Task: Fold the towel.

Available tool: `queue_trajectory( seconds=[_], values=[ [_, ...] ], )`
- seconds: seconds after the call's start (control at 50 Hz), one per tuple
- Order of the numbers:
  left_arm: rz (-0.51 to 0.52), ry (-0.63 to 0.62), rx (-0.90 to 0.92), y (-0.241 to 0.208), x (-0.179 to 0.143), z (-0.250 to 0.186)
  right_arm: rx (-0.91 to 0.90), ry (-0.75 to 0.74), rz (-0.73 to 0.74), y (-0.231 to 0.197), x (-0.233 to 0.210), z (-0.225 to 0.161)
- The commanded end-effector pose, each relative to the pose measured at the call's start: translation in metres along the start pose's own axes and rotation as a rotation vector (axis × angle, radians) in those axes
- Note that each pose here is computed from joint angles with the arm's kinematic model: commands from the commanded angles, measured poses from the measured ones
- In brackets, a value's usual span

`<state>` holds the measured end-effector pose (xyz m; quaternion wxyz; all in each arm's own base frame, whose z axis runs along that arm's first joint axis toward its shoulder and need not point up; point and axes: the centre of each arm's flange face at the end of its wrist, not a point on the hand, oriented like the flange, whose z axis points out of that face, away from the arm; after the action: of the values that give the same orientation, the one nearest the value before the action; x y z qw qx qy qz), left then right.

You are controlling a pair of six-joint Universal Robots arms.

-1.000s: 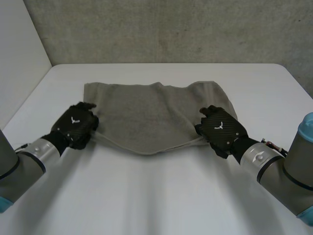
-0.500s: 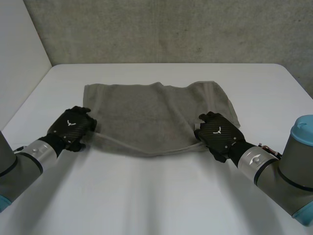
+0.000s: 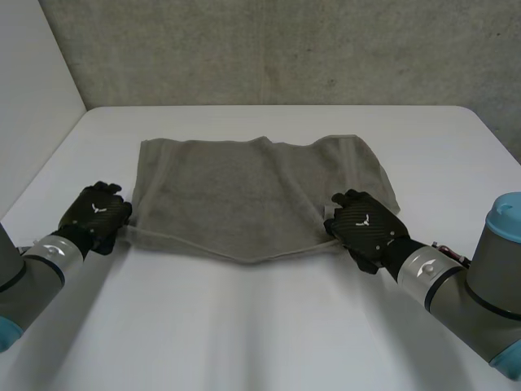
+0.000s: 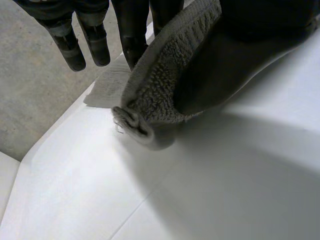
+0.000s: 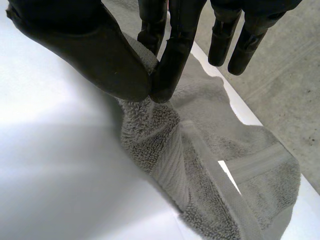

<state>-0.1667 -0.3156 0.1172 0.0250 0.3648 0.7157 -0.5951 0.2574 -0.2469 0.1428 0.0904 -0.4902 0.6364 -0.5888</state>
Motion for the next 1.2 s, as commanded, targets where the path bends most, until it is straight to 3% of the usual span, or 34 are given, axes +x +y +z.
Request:
queue_trajectory(
  seconds=[0.02, 0.22, 0.36, 0.62, 0.72, 0.94, 1.2],
  values=[
    [0.002, 0.012, 0.001, -0.005, 0.002, -0.003, -0.005, -0.004, 0.005, -0.001, -0.001, -0.001],
    [0.01, -0.01, 0.023, -0.014, -0.005, -0.007, 0.049, 0.092, 0.118, -0.022, 0.043, 0.005],
    [0.009, -0.018, 0.029, -0.016, -0.007, -0.008, 0.025, 0.102, 0.098, -0.027, 0.071, 0.013],
    [0.007, -0.006, 0.025, -0.015, -0.003, -0.009, -0.049, -0.047, -0.048, -0.014, 0.049, 0.047],
    [0.006, -0.003, 0.026, -0.015, -0.002, -0.009, -0.091, -0.137, -0.217, -0.007, 0.026, 0.049],
    [0.007, -0.002, 0.025, -0.015, -0.002, -0.01, -0.166, -0.205, -0.285, 0.01, 0.017, 0.052],
    [0.006, 0.002, 0.024, -0.014, -0.001, -0.01, -0.204, -0.185, -0.296, 0.012, 0.024, 0.036]
  ],
)
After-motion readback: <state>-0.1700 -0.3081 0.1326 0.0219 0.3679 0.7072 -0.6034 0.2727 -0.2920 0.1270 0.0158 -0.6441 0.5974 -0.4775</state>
